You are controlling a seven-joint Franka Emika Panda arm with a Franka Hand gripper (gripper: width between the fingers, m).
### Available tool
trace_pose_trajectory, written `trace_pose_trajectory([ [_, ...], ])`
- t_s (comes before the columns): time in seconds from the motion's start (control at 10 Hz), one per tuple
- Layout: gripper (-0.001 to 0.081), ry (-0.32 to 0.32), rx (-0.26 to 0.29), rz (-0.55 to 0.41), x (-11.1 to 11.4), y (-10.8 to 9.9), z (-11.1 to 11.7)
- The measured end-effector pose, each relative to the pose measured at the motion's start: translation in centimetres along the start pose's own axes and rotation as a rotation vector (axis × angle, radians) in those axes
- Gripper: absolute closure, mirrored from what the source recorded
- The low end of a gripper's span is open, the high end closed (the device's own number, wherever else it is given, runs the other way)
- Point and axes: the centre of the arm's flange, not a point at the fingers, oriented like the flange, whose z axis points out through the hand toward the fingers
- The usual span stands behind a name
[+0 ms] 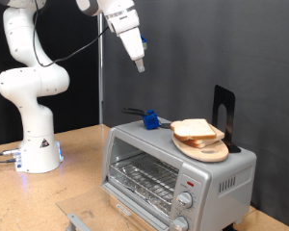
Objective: Make a piece of toast with the oven
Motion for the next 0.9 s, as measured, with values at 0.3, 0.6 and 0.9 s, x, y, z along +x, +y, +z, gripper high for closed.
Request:
trace_pose_trajectory([
  [0.3,0.0,-0.008,0.004,0.001,0.0,0.1,0.3],
  [0.6,0.0,0.003,-0.011,0.003,0.0,0.4,1.2],
  [0.9,0.0,0.011,-0.042,-0.004,0.0,1.0,4.2],
])
